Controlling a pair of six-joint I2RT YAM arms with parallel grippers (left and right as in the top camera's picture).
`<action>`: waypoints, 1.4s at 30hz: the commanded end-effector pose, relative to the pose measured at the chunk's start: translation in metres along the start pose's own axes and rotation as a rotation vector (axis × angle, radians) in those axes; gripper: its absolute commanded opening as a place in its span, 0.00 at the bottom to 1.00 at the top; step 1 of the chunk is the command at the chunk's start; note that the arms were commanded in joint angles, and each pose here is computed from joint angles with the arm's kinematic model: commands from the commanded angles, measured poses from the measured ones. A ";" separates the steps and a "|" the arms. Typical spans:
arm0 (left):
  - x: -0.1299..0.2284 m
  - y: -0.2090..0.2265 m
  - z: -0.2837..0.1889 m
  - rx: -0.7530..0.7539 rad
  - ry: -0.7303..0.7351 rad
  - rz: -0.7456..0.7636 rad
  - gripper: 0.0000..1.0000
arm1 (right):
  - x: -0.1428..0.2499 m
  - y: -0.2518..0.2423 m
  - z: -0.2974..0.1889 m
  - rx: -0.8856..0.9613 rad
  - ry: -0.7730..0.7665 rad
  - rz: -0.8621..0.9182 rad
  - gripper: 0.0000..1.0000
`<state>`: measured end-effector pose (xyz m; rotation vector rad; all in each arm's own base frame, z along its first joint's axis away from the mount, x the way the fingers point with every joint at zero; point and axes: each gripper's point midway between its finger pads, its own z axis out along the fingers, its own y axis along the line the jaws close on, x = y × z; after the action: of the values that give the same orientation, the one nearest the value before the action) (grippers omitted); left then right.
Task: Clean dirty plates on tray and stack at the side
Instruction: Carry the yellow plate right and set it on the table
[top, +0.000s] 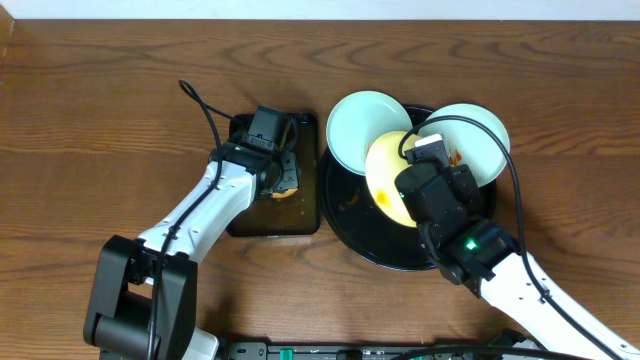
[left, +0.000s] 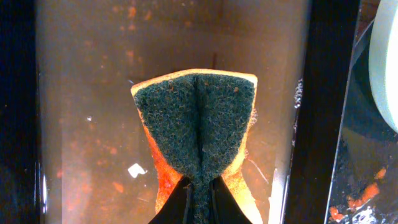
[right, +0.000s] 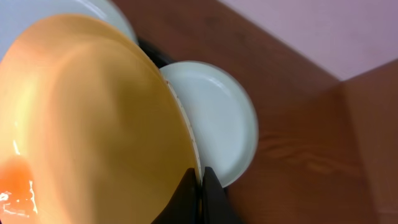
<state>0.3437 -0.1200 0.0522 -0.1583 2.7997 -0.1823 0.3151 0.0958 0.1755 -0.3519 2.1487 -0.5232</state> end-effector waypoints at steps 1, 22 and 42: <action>0.002 0.005 0.002 -0.018 0.004 0.011 0.08 | -0.016 -0.028 -0.010 0.144 -0.048 0.005 0.01; 0.001 0.005 0.002 -0.017 0.003 0.011 0.08 | -0.022 -0.051 -0.015 0.283 -0.062 -0.037 0.01; 0.001 0.004 0.002 -0.016 0.001 0.011 0.08 | -0.004 -0.050 0.007 0.163 0.003 0.201 0.01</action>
<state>0.3438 -0.1201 0.0523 -0.1577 2.7994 -0.1824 0.3205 0.0607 0.1971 -0.2275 2.0666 -0.7347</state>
